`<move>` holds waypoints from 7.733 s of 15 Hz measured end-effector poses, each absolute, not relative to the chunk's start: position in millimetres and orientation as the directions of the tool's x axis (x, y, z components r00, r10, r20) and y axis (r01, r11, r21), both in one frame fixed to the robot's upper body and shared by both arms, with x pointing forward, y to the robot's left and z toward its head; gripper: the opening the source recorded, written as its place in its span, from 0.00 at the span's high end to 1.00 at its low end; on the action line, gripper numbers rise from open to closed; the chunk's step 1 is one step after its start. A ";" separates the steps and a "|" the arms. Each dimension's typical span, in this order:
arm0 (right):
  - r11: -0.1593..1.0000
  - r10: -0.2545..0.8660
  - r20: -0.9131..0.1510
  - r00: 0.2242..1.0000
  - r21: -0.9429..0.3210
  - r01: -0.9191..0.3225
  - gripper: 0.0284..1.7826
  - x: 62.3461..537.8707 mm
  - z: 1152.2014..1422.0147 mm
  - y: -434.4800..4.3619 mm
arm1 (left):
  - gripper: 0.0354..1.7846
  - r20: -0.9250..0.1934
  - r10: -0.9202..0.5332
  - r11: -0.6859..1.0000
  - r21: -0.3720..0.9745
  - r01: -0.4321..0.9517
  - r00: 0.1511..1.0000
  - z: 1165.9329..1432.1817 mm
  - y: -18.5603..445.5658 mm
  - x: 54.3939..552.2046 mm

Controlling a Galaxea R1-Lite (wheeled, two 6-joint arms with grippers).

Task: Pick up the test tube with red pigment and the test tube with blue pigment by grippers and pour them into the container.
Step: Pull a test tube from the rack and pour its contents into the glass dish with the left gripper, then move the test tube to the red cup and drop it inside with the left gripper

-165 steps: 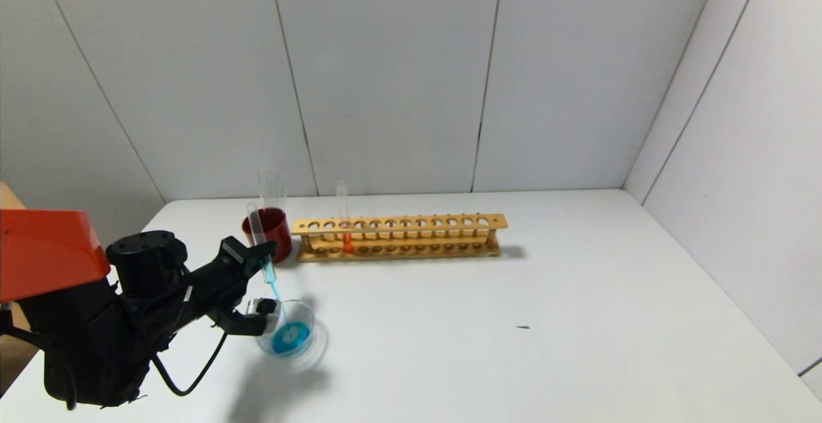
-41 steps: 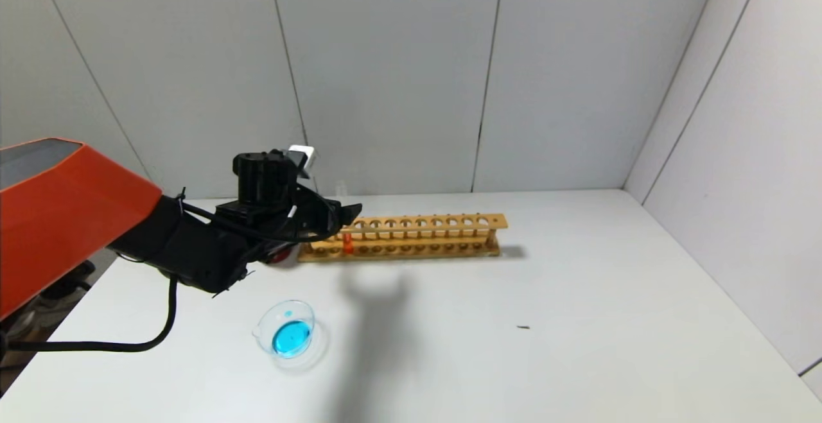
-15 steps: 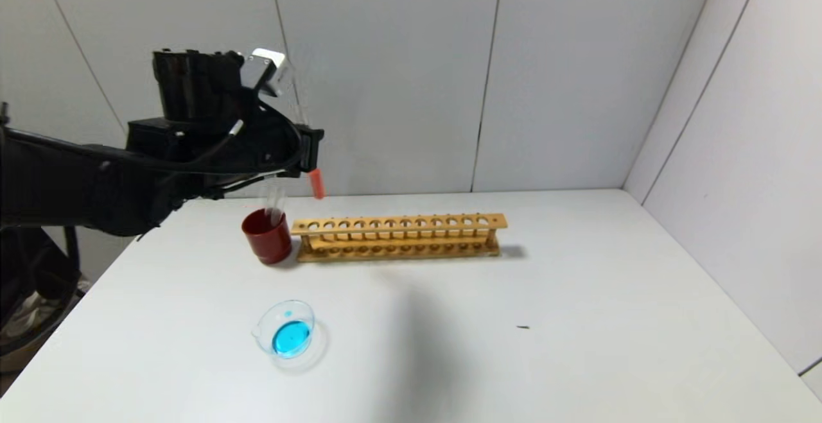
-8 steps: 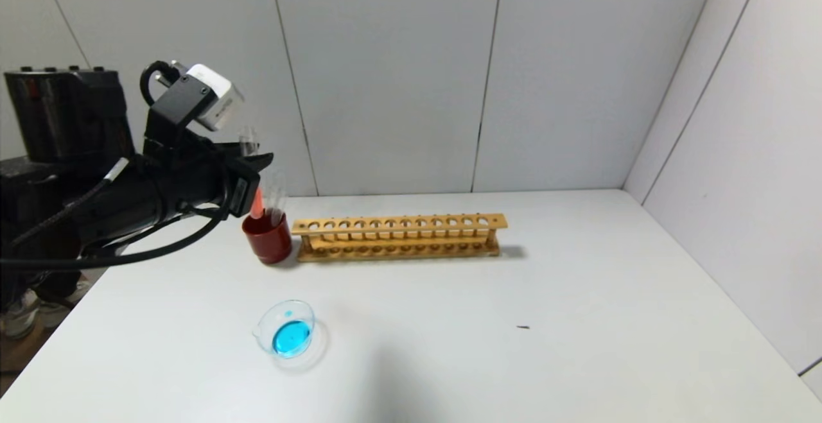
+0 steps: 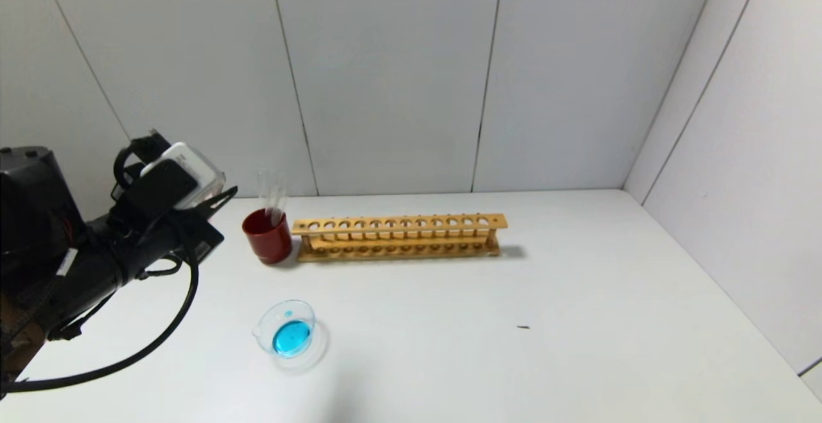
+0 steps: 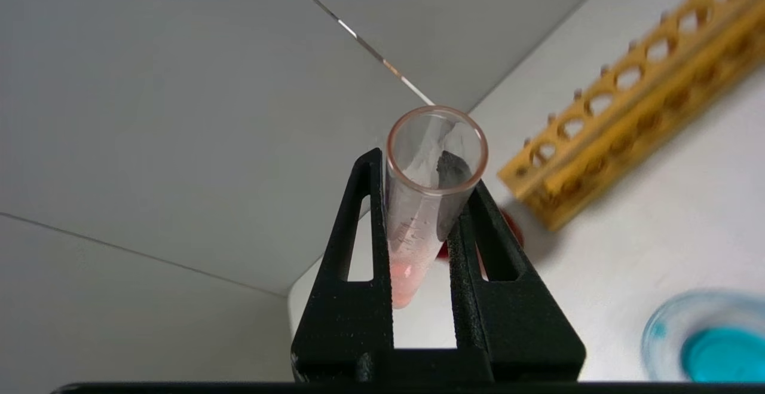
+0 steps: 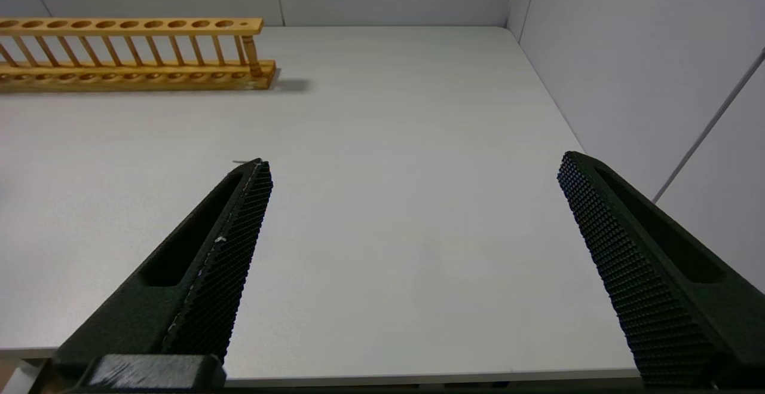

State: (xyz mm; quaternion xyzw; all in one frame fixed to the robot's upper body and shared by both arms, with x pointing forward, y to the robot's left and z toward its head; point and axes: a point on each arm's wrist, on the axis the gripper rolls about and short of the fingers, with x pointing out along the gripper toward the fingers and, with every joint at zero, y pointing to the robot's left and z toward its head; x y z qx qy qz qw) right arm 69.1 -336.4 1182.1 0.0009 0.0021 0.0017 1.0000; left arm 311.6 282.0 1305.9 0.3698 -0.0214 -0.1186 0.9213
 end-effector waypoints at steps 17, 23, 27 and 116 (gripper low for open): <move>1.000 0.004 -0.005 1.000 0.002 -0.004 0.02 69.1 1182.0 -336.4 | 0.84 -0.046 -0.377 0.283 0.945 0.162 0.925 1231.8 325.0 328.3; 1.000 0.004 -0.004 1.000 0.001 -0.004 0.02 69.1 1182.1 -336.4 | 0.84 0.018 -0.500 0.136 0.989 0.058 0.866 1235.5 322.3 358.5; 1.000 0.004 -0.004 1.000 0.002 -0.004 0.02 69.1 1182.1 -336.4 | 0.84 0.004 -0.526 0.040 0.999 0.019 0.850 1232.3 315.7 358.4; 1.000 0.003 -0.004 1.000 0.002 -0.003 0.02 69.1 1182.1 -336.4 | 0.84 0.056 0.245 0.847 0.473 -0.242 0.968 1306.1 305.4 376.6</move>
